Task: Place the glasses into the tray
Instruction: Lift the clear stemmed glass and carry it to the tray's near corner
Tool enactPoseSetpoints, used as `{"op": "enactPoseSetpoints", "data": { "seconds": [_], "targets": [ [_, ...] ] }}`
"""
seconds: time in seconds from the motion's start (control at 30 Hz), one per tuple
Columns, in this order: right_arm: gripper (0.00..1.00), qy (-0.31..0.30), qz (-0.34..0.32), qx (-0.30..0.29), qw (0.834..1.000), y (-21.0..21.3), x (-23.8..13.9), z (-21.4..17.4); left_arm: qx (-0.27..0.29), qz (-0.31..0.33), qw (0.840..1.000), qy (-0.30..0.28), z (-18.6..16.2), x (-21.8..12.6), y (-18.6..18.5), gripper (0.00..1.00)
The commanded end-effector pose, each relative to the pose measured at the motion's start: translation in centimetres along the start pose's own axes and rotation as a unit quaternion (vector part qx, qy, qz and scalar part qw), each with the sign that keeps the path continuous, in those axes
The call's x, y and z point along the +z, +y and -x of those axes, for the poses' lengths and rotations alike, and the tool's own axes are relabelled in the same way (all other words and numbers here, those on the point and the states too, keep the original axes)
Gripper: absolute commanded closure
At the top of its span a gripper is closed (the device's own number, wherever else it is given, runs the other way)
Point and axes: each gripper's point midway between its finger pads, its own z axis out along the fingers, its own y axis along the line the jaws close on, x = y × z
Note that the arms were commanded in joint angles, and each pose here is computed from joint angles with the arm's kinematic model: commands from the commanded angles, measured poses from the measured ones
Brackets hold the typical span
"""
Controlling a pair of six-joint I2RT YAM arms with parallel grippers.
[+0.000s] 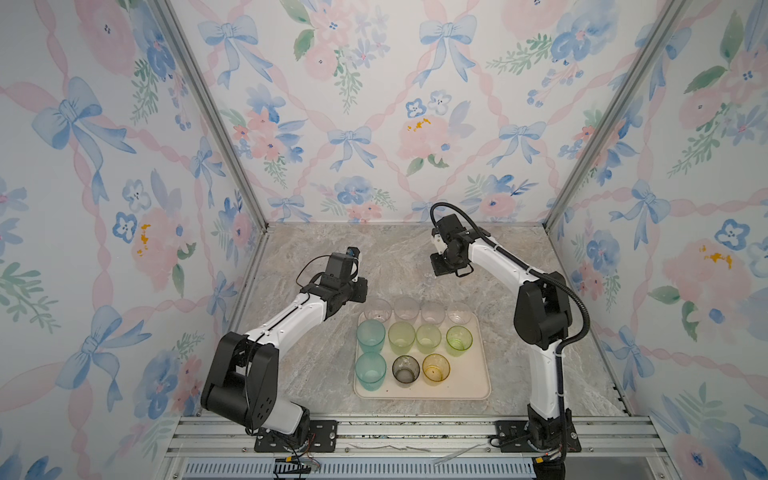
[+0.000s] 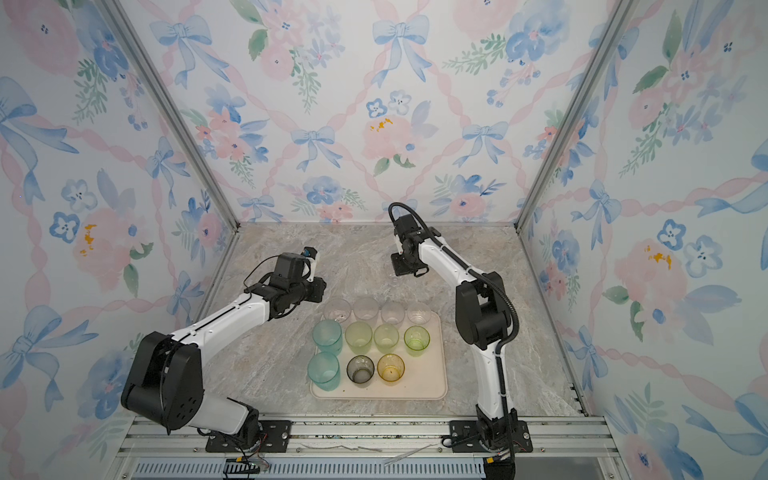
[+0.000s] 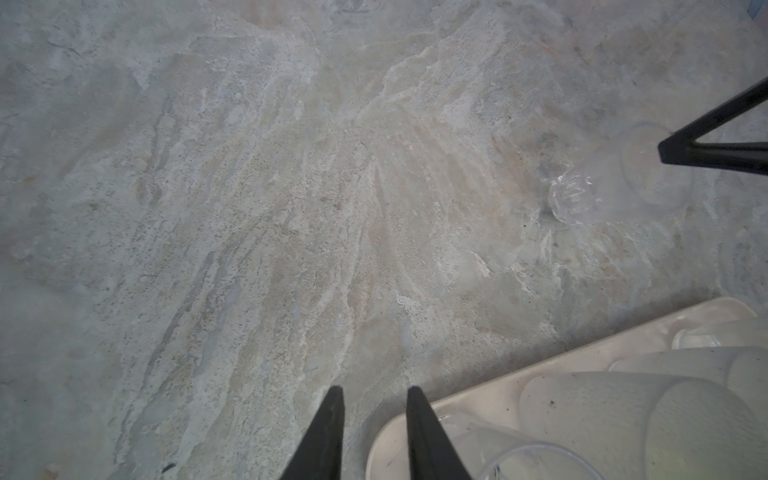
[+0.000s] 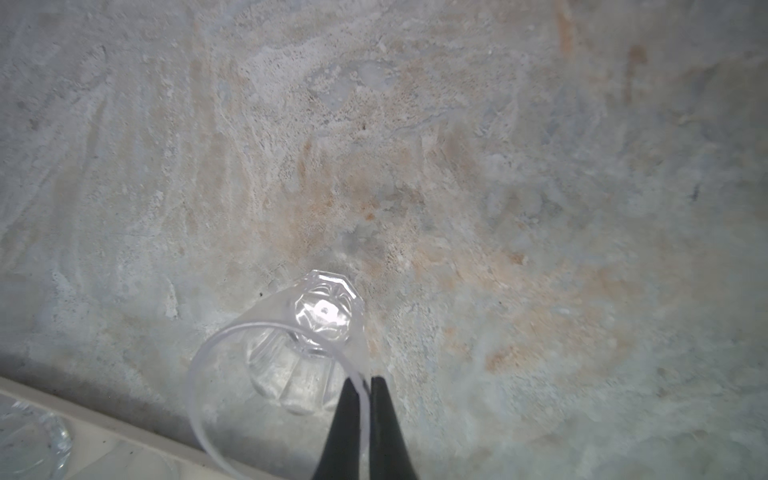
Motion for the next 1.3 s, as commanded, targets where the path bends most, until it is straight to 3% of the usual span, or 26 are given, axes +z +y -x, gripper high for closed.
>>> {"op": "enactPoseSetpoints", "data": {
  "seconds": [0.0, 0.2, 0.6, 0.87, 1.27],
  "targets": [
    [0.99, -0.099, 0.000, 0.012, 0.995, -0.5, -6.3, 3.2, -0.003, 0.010, 1.000, -0.012, 0.0, -0.8, 0.8, 0.71],
    [1.00, -0.132, -0.014, 0.008, 0.991, -1.2, -12.8, 0.0, -0.013, 0.014, 1.000, -0.020, -0.5, -1.5, 1.5, 0.71],
    [0.99, -0.127, -0.051, -0.023, 0.990, -0.8, -23.0, -14.5, -0.037, 0.025, 0.997, -0.059, 0.1, -4.4, 3.4, 0.71],
    [0.98, -0.064, -0.022, -0.027, 0.997, 1.1, -22.1, -23.3, -0.064, 0.021, 0.993, -0.094, 1.3, -6.0, 4.2, 0.70],
    [0.98, 0.028, 0.017, -0.019, 0.999, 4.1, -17.3, -30.1, -0.075, 0.013, 0.992, -0.102, 1.4, -6.2, 4.0, 0.70]
  ]
}}
